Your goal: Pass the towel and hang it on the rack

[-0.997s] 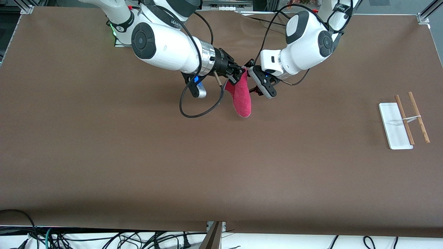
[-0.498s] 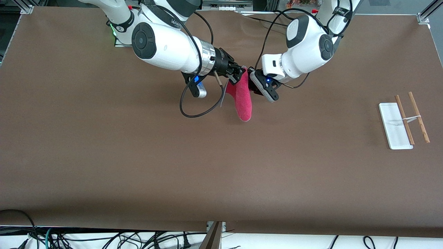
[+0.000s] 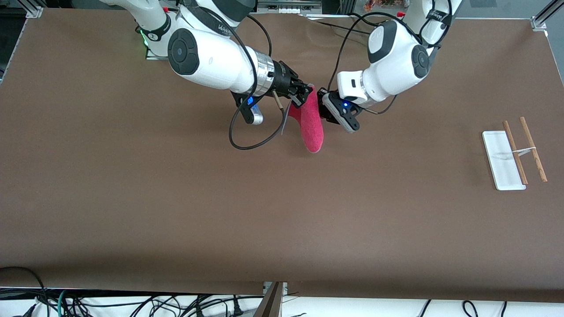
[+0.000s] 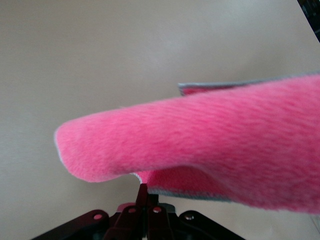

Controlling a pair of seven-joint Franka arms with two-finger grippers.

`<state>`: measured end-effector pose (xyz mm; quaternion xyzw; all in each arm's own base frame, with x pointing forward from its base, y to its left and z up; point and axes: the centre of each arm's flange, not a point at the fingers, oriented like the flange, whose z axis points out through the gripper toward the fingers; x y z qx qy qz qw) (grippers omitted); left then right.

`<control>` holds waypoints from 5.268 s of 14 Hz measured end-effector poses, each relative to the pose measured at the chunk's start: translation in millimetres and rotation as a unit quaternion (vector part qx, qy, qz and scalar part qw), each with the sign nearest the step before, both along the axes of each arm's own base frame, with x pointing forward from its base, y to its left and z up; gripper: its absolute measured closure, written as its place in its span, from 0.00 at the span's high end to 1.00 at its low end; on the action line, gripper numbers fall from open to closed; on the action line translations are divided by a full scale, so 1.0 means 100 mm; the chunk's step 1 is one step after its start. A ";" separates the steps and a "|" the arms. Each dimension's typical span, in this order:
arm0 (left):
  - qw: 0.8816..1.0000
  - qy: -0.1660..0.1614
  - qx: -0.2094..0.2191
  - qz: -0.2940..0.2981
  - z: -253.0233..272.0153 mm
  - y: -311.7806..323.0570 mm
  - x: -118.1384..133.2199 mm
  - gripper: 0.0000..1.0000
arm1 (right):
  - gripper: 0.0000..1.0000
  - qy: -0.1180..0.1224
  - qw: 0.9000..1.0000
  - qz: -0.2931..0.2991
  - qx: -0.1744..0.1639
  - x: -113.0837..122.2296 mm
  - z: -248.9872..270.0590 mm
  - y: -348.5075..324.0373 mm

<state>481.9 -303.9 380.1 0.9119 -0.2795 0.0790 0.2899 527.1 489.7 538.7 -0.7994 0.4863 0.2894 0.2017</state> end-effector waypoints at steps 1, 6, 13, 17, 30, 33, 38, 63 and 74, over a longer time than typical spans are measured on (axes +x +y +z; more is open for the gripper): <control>1.000 -0.003 -0.001 0.012 0.03 0.11 0.09 0.01 | 0.02 0.001 1.000 -0.001 0.000 0.00 0.00 0.00; 0.999 -0.005 -0.010 0.049 0.17 0.52 0.39 0.01 | 0.02 -0.001 1.000 -0.006 0.003 -0.01 0.09 0.03; 1.000 0.000 0.003 0.031 0.36 0.77 0.55 0.01 | 0.04 -0.002 1.000 -0.010 0.005 0.00 0.12 0.04; 1.000 0.008 0.006 0.027 0.39 0.87 0.59 0.01 | 0.41 -0.014 1.000 -0.017 0.011 0.05 0.22 0.01; 0.990 -0.016 0.139 -0.001 0.86 1.49 0.95 0.01 | 1.00 -0.192 0.943 0.244 -0.117 0.59 0.17 -1.20; 0.983 -0.013 0.183 0.003 0.95 1.93 1.16 0.01 | 1.00 -0.209 0.910 0.330 -0.136 0.66 0.25 -1.64; 0.964 -0.008 0.261 0.042 0.89 3.01 1.42 0.01 | 1.00 -0.236 0.852 0.440 -0.159 0.70 0.34 -2.29; 0.945 0.058 0.316 0.065 -0.12 7.46 0.32 0.01 | 1.00 -0.295 0.793 0.498 -0.190 0.31 0.53 -3.99; 0.953 0.049 0.289 0.078 -1.02 7.81 0.21 0.19 | 1.00 -0.304 0.790 0.496 -0.193 0.36 0.63 -3.97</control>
